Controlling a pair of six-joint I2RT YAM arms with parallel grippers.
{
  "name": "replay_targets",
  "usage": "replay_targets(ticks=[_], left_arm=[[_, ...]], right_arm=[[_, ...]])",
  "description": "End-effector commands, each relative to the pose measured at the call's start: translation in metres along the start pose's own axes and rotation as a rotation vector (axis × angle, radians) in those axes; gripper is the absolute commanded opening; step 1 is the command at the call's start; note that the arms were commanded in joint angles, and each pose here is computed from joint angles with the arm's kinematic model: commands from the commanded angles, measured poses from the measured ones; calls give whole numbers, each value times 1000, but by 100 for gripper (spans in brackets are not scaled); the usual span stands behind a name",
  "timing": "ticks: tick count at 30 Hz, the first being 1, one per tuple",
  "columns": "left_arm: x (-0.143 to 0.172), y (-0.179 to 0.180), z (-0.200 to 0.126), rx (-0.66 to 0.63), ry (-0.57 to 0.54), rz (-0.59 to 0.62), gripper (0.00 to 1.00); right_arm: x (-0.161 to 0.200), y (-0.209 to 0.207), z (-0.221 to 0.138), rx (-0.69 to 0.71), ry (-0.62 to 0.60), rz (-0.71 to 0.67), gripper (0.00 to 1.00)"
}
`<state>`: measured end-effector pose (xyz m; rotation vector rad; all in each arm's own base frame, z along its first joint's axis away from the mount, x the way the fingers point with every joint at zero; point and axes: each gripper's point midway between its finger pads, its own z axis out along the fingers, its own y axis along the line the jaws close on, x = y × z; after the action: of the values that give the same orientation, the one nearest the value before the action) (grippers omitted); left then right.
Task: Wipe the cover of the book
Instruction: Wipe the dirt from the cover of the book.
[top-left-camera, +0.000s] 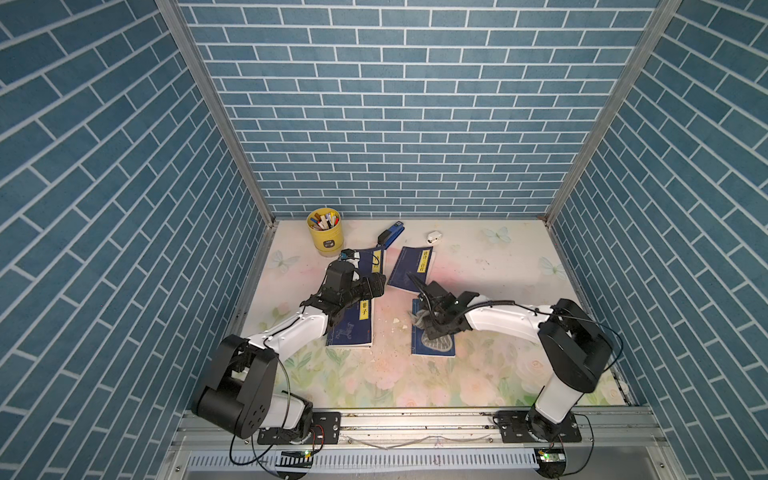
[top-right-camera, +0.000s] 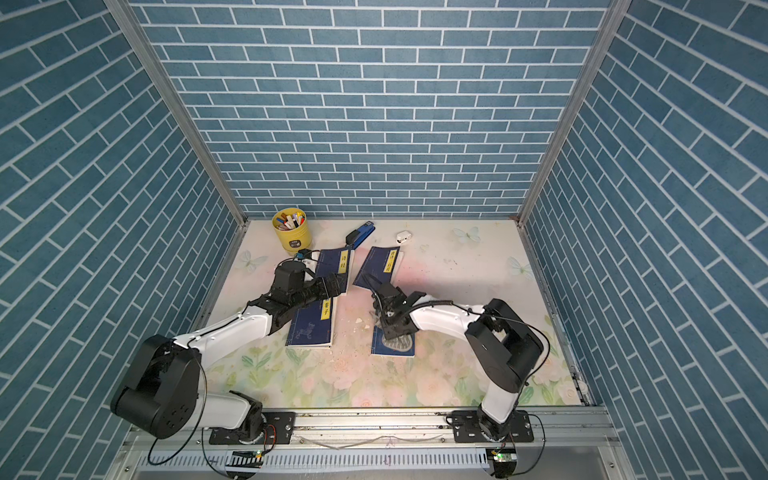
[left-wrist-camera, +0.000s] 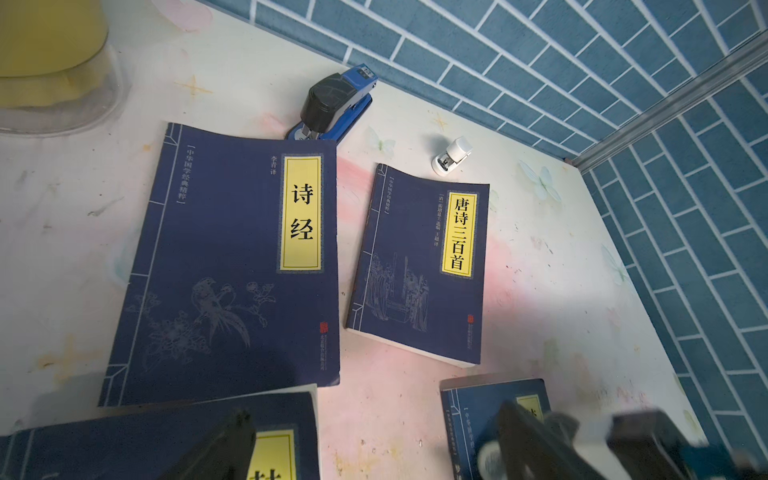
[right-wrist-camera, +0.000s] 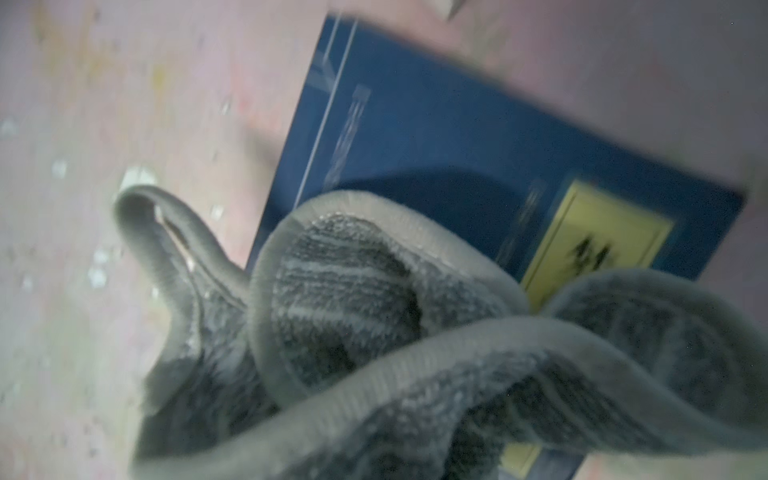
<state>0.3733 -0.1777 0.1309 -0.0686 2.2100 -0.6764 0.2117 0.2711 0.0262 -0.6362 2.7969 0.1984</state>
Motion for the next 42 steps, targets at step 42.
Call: replay_targets(ticks=[42], left_arm=[[5, 8, -6, -25, 6, 7, 96]], right_arm=[[26, -78, 24, 129, 235, 153, 0]])
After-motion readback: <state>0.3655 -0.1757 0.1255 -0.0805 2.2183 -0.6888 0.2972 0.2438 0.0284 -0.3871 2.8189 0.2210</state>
